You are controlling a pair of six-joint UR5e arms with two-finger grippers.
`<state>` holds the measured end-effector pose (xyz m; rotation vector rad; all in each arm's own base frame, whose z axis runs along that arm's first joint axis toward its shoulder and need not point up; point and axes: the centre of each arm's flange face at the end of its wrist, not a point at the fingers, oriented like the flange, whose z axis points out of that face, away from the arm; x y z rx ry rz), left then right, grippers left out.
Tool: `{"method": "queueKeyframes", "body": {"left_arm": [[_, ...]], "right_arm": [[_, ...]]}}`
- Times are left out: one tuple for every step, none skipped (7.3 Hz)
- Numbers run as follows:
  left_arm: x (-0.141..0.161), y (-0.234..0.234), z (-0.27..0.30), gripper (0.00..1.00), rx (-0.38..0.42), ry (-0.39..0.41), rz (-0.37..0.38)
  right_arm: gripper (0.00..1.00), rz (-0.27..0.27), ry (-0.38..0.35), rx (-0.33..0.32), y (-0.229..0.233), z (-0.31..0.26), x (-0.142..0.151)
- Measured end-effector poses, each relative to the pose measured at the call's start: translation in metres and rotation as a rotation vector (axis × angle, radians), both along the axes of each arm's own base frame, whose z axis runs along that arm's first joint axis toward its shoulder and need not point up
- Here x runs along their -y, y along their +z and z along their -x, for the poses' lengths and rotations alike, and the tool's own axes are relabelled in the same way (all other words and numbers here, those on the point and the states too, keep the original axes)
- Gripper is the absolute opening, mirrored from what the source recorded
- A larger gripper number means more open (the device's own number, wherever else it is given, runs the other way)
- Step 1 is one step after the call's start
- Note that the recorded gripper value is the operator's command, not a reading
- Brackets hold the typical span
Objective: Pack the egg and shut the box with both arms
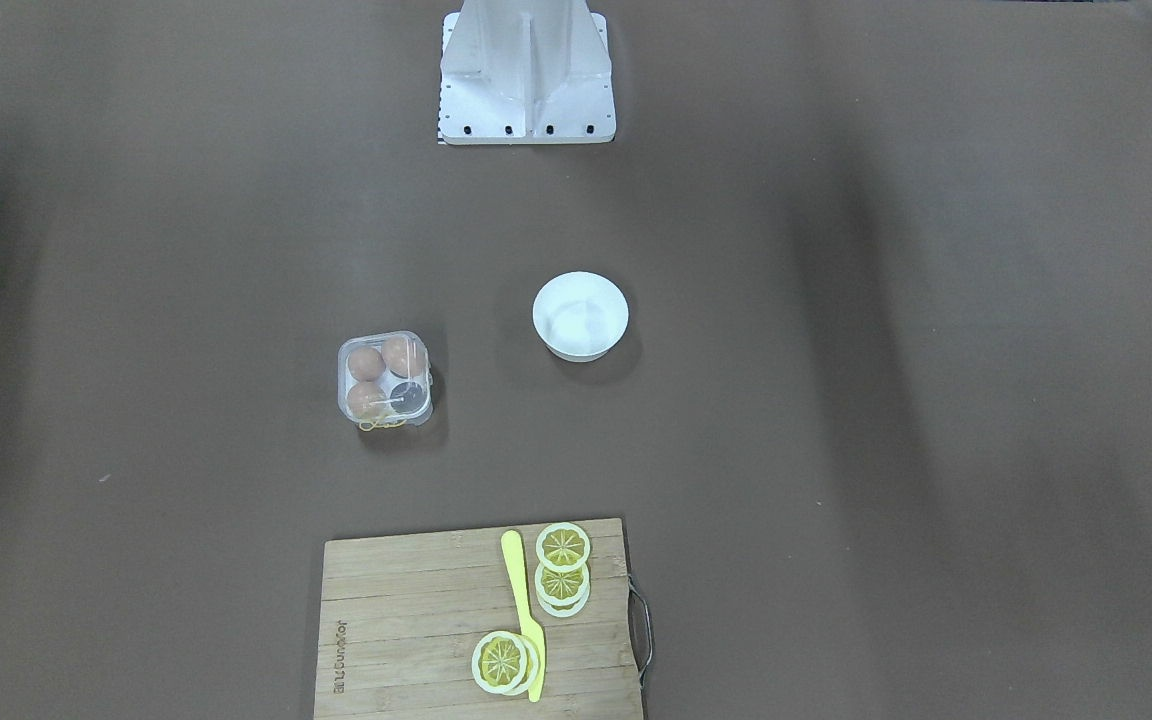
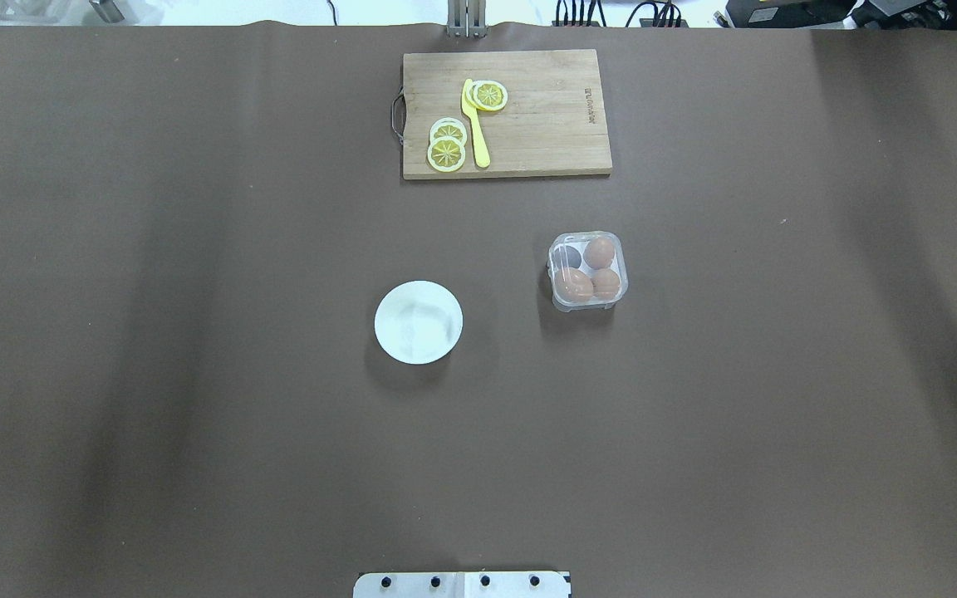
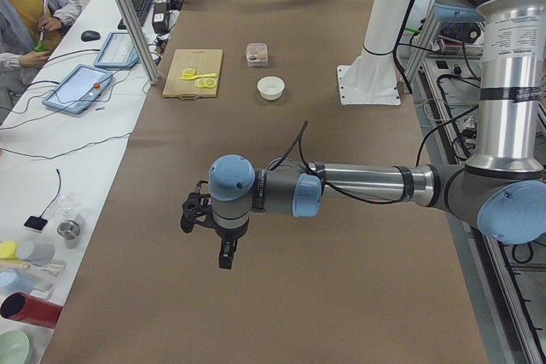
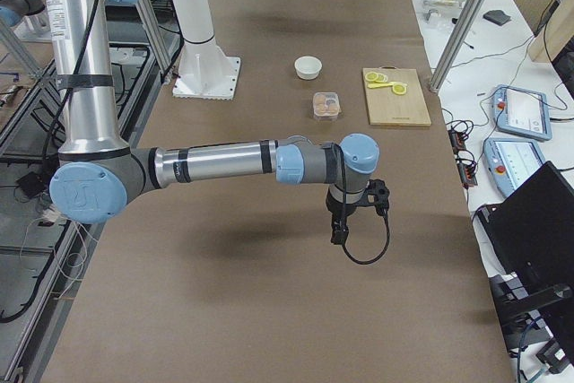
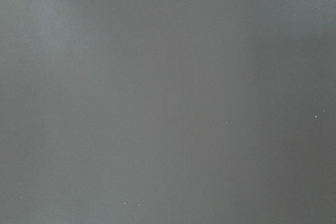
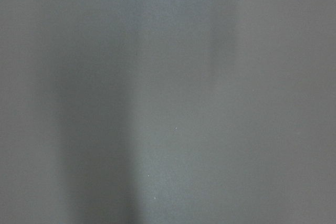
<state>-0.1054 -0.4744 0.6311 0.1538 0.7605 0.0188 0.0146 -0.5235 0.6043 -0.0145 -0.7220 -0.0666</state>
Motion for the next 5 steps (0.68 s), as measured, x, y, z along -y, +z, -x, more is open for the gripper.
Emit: {"method": "queueKeyframes", "body": {"left_arm": [[0.0,-0.0014,0.0,0.98,0.0,0.0,-0.002],[0.0,-0.0025,0.0,0.98,0.0,0.0,-0.003],[0.0005,-0.0037,-0.0001,0.98,-0.002,-0.001,-0.005],[0.0012,-0.0049,-0.0002,0.98,-0.003,-0.001,-0.007],[0.0019,-0.0062,-0.0002,0.98,-0.004,-0.001,-0.01]], "right_arm": [[1.0,-0.001,0.001,0.001,-0.001,0.0001,0.0001],[1.0,-0.003,0.002,0.002,-0.0024,0.0002,0.0001],[1.0,-0.005,0.002,0.003,-0.0037,0.0002,0.0004],[1.0,-0.006,0.002,0.004,-0.0045,0.0003,0.0006],[1.0,-0.005,0.003,0.004,-0.0045,0.0003,0.0007]]}}
